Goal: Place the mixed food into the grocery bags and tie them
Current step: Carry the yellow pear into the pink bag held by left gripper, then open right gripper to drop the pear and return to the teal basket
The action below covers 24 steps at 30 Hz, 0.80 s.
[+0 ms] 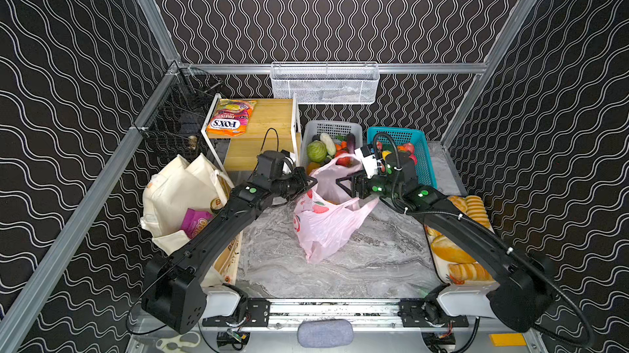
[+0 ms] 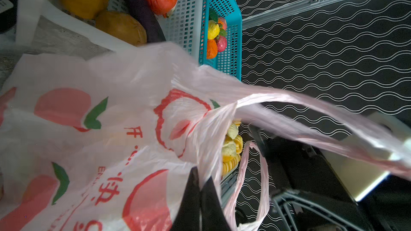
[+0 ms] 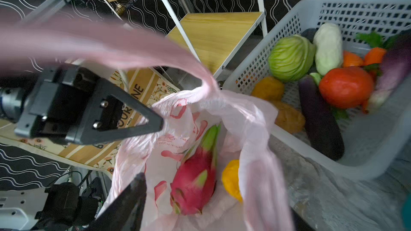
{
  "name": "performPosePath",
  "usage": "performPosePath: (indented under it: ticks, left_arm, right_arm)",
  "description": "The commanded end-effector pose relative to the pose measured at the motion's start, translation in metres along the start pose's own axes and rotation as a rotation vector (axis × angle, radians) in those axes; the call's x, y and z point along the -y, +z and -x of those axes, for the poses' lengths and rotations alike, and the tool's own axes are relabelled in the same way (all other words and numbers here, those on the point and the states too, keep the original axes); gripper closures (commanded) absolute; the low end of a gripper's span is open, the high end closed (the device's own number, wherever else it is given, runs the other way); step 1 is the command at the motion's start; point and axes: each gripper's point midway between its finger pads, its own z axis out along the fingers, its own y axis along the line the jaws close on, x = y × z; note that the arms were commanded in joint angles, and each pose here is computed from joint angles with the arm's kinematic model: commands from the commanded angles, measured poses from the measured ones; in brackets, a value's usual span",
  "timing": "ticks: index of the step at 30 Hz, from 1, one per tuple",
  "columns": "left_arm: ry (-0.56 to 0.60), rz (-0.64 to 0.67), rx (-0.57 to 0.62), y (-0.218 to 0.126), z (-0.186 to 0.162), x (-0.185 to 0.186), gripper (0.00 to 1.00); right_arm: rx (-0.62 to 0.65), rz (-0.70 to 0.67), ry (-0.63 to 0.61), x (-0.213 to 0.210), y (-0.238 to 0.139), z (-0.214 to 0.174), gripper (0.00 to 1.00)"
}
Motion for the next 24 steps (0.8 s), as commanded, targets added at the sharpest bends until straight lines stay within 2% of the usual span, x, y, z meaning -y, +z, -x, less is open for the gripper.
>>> performPosePath:
  ticks: [1, 5, 11, 15, 17, 18, 20, 24]
  left_arm:
    - [0.019, -0.020, 0.030, -0.001, 0.009, 0.009, 1.00]
    - [0.021, 0.009, 0.044, -0.002, 0.011, 0.003, 1.00]
    - [0.016, 0.019, 0.060, -0.003, 0.012, -0.001, 1.00]
    - [0.022, 0.032, 0.066, -0.006, 0.012, -0.002, 1.00]
    - [0.024, 0.038, 0.080, -0.010, 0.013, -0.002, 1.00]
    - [0.023, 0.040, 0.088, -0.011, 0.013, -0.003, 1.00]
    - [0.025, 0.039, 0.097, -0.014, 0.013, -0.002, 1.00]
    - [0.022, 0.021, 0.097, -0.014, 0.012, 0.000, 1.00]
  right_arm:
    - [0.173, 0.000, -0.108, -0.015, -0.030, 0.031, 0.25]
    - [0.304, -0.051, -0.207, -0.019, -0.067, 0.035, 0.21]
    - [0.492, -0.302, -0.273, 0.006, -0.121, 0.045, 0.16]
    - [0.604, -0.478, -0.258, 0.030, -0.151, 0.050, 0.18]
    - [0.644, -0.617, -0.261, 0.050, -0.166, 0.050, 0.20]
    - [0.651, -0.697, -0.241, 0.064, -0.174, 0.049, 0.20]
    - [0.619, -0.768, -0.209, 0.086, -0.180, 0.047, 0.22]
    - [0.453, -0.797, 0.080, 0.159, -0.175, 0.028, 0.23]
